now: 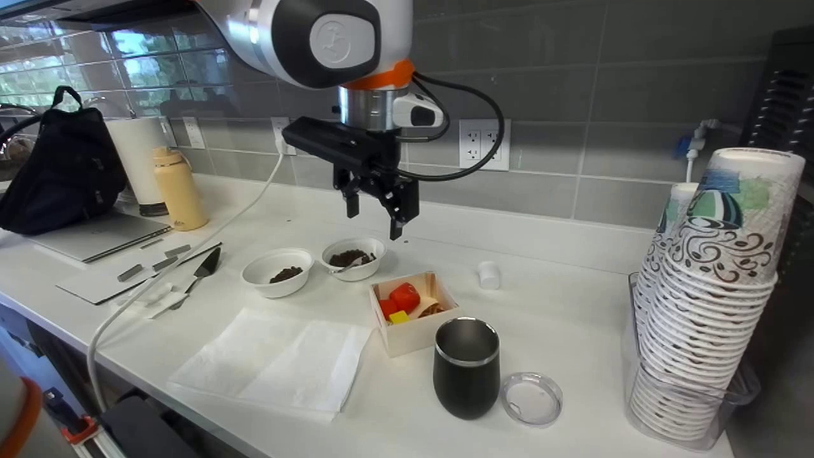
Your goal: Use the napkin to wipe the table
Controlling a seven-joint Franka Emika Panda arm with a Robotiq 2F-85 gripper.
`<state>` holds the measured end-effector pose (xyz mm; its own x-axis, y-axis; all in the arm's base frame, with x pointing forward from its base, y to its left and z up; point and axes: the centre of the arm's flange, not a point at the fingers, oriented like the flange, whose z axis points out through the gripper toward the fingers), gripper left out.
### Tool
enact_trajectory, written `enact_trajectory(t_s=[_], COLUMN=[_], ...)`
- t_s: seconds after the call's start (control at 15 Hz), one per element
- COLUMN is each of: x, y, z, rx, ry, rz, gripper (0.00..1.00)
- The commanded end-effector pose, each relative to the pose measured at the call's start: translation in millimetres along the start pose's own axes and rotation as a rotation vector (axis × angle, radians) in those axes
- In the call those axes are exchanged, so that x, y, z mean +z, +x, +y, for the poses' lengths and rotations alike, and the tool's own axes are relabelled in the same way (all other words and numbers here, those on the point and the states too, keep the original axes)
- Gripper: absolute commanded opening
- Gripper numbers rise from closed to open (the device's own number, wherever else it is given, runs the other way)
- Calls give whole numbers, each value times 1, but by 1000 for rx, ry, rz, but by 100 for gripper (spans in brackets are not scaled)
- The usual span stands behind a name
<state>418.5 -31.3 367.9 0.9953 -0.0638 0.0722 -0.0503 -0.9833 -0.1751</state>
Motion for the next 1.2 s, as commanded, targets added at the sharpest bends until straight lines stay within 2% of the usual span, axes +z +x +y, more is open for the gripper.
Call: enact_trajectory(t_s=[0.0, 0.33, 0.6, 0.93, 1.13], x=[-21, -29, -24, 23, 55], y=[-52, -108, -121, -133, -141], z=[-41, -92, -122, -142, -140], rx=[-108, -270, -339, -361, -317], ry=[6, -21, -59, -95, -145], rz=[43, 44, 68, -42, -123], gripper=[100, 100, 100, 100, 100])
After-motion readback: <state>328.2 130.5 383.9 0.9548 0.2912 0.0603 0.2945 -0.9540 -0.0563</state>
